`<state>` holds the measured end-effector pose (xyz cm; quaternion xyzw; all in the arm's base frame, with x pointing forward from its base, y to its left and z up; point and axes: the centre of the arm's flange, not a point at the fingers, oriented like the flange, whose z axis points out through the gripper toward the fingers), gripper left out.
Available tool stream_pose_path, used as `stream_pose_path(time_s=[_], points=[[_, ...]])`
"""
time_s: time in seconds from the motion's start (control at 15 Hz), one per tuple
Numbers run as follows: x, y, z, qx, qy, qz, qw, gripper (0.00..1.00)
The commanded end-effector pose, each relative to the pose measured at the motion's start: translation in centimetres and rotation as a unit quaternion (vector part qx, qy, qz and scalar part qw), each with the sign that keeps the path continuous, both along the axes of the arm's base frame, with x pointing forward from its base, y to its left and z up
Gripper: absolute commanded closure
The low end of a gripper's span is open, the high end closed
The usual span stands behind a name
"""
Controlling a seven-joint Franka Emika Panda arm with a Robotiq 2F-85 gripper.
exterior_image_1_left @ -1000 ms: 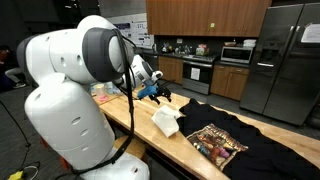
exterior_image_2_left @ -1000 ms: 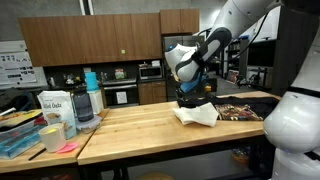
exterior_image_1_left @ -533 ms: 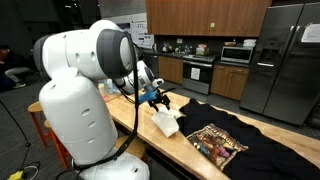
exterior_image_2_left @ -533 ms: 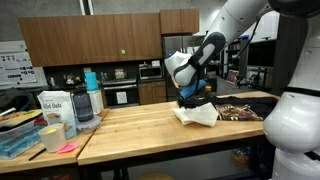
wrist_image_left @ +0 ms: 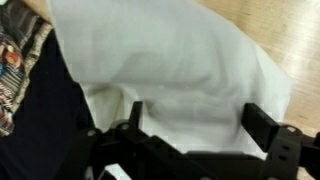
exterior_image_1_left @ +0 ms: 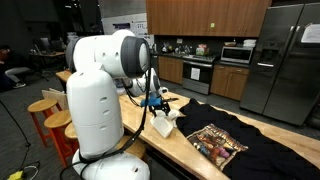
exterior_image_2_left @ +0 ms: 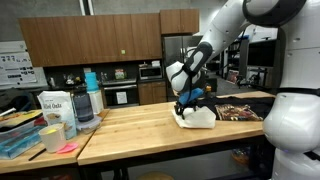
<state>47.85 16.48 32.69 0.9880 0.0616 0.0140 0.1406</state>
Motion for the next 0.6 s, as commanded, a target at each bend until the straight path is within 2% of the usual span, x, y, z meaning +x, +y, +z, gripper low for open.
stream_pose_path(time_s=[0.0,0.27,0.53], points=[[2.6,-0.4,-1.5,0.055,0.024,0.027,0.9978,0.0],[4.7,-0.2,-2.8,0.124,0.027,0.082,0.9885,0.0],[6.5,1.0,-3.0,0.183,0.03,0.153,0.9706,0.0]])
